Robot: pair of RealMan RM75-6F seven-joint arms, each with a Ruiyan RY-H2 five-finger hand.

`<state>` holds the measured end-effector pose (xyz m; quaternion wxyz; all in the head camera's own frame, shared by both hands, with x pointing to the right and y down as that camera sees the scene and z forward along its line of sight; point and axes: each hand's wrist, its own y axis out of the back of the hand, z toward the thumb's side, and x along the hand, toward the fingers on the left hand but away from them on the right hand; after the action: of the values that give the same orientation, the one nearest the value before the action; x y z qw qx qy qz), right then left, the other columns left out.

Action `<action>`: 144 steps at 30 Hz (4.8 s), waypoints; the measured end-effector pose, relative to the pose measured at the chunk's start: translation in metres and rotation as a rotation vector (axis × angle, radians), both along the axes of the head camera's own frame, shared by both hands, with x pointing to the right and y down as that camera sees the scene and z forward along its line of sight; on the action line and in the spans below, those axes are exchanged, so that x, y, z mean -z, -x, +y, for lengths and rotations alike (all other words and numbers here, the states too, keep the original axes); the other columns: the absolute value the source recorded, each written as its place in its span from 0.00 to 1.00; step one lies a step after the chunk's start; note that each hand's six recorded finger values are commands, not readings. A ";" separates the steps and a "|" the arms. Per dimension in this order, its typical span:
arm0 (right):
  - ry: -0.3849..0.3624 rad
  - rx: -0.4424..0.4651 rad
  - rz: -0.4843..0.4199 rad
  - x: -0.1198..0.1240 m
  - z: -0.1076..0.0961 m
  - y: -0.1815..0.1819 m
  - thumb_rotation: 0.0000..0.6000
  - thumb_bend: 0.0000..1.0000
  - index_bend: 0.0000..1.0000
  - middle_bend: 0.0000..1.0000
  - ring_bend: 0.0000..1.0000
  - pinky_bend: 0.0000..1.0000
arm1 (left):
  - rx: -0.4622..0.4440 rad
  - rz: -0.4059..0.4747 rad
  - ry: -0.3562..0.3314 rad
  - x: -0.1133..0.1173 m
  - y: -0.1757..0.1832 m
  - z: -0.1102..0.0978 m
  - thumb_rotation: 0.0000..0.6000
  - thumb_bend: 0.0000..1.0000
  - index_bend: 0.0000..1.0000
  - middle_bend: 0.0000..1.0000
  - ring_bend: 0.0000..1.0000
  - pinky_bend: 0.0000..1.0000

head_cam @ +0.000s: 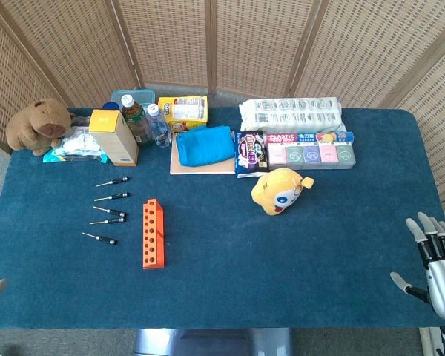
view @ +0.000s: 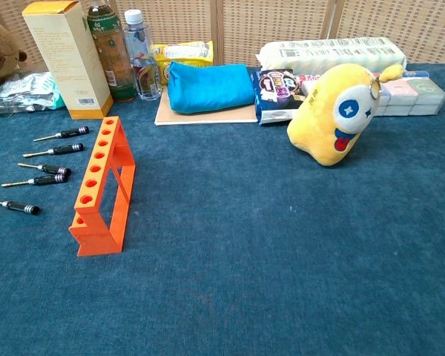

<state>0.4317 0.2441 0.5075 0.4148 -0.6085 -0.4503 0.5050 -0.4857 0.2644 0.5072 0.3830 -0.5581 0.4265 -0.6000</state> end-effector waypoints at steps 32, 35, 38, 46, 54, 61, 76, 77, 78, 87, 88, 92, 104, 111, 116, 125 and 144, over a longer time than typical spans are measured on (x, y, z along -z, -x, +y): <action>0.058 0.010 -0.023 -0.013 0.001 0.004 1.00 0.00 0.02 0.00 0.00 0.00 | -0.026 0.126 -0.050 -0.007 0.000 -0.019 1.00 0.16 0.02 1.00 1.00 1.00; 0.070 0.011 -0.024 -0.016 0.001 0.006 1.00 0.00 0.02 0.00 0.00 0.00 | -0.056 0.161 -0.021 -0.018 -0.004 -0.024 1.00 0.18 0.14 1.00 1.00 1.00; 0.072 0.011 -0.035 -0.015 0.001 0.006 1.00 0.00 0.02 0.00 0.00 0.00 | -0.084 0.199 0.026 -0.036 -0.008 -0.030 1.00 0.20 0.26 1.00 1.00 1.00; 0.068 -0.013 -0.095 -0.004 -0.003 -0.002 1.00 0.00 0.02 0.00 0.00 0.00 | -0.116 0.203 0.108 -0.075 -0.026 -0.047 1.00 0.24 0.55 1.00 1.00 1.00; 0.075 -0.024 -0.134 0.002 -0.006 -0.009 1.00 0.00 0.02 0.00 0.00 0.00 | -0.150 0.167 0.146 -0.104 -0.053 -0.058 1.00 0.28 0.72 1.00 1.00 1.00; 0.085 -0.029 -0.145 0.003 -0.007 -0.011 1.00 0.00 0.02 0.00 0.00 0.00 | -0.163 0.146 0.201 -0.124 -0.075 -0.061 1.00 0.27 0.72 1.00 1.00 1.00; 0.102 -0.023 -0.143 0.000 -0.006 -0.010 1.00 0.00 0.02 0.00 0.00 0.00 | -0.174 0.071 0.269 -0.153 -0.094 -0.066 1.00 0.34 0.36 1.00 1.00 1.00; 0.103 -0.022 -0.143 0.000 -0.006 -0.010 1.00 0.00 0.02 0.00 0.00 0.00 | -0.179 0.068 0.281 -0.155 -0.095 -0.064 1.00 0.35 0.36 1.00 1.00 1.00; 0.104 -0.022 -0.144 0.000 -0.006 -0.010 1.00 0.00 0.02 0.00 0.00 0.00 | -0.182 0.067 0.290 -0.156 -0.096 -0.064 1.00 0.35 0.36 1.00 1.00 1.00; 0.106 -0.024 -0.146 0.000 -0.007 -0.010 1.00 0.01 0.02 0.00 0.00 0.00 | -0.199 0.049 0.304 -0.159 -0.102 -0.063 1.00 0.38 0.36 1.00 1.00 1.00; 0.106 -0.024 -0.146 0.000 -0.007 -0.010 1.00 0.01 0.02 0.00 0.00 0.00 | -0.202 0.048 0.305 -0.159 -0.104 -0.063 1.00 0.38 0.36 1.00 1.00 1.00; 0.108 -0.024 -0.149 0.001 -0.007 -0.010 1.00 0.01 0.02 0.00 0.00 0.00 | -0.219 0.055 0.312 -0.163 -0.113 -0.060 1.00 0.38 0.36 1.00 1.00 1.00; 0.111 -0.026 -0.160 0.002 -0.007 -0.012 1.00 0.01 0.02 0.00 0.00 0.00 | -0.252 0.037 0.321 -0.175 -0.133 -0.054 1.00 0.39 0.36 1.00 1.00 1.00; 0.123 -0.022 -0.162 0.001 -0.006 -0.011 1.00 0.01 0.02 0.00 0.00 0.01 | -0.253 0.018 0.326 -0.186 -0.139 -0.054 1.00 0.40 0.36 1.00 1.00 1.00; 0.127 -0.026 -0.165 0.000 -0.007 -0.011 1.00 0.01 0.02 0.00 0.00 0.02 | -0.255 0.012 0.325 -0.190 -0.142 -0.054 1.00 0.40 0.37 1.00 1.00 1.00; 0.134 -0.031 -0.174 0.001 -0.007 -0.012 1.00 0.01 0.02 0.00 0.00 0.02 | -0.267 0.011 0.323 -0.194 -0.151 -0.051 1.00 0.40 0.42 1.00 1.00 1.00; 0.143 -0.034 -0.189 0.002 -0.007 -0.013 1.00 0.01 0.02 0.00 0.00 0.05 | -0.268 -0.018 0.328 -0.200 -0.151 -0.046 1.00 0.41 0.44 1.00 1.00 1.00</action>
<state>0.4443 0.2372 0.5058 0.3175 -0.6734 -0.4606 0.4833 -0.3352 0.2181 0.7068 0.3672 -0.6592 0.2417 -0.6100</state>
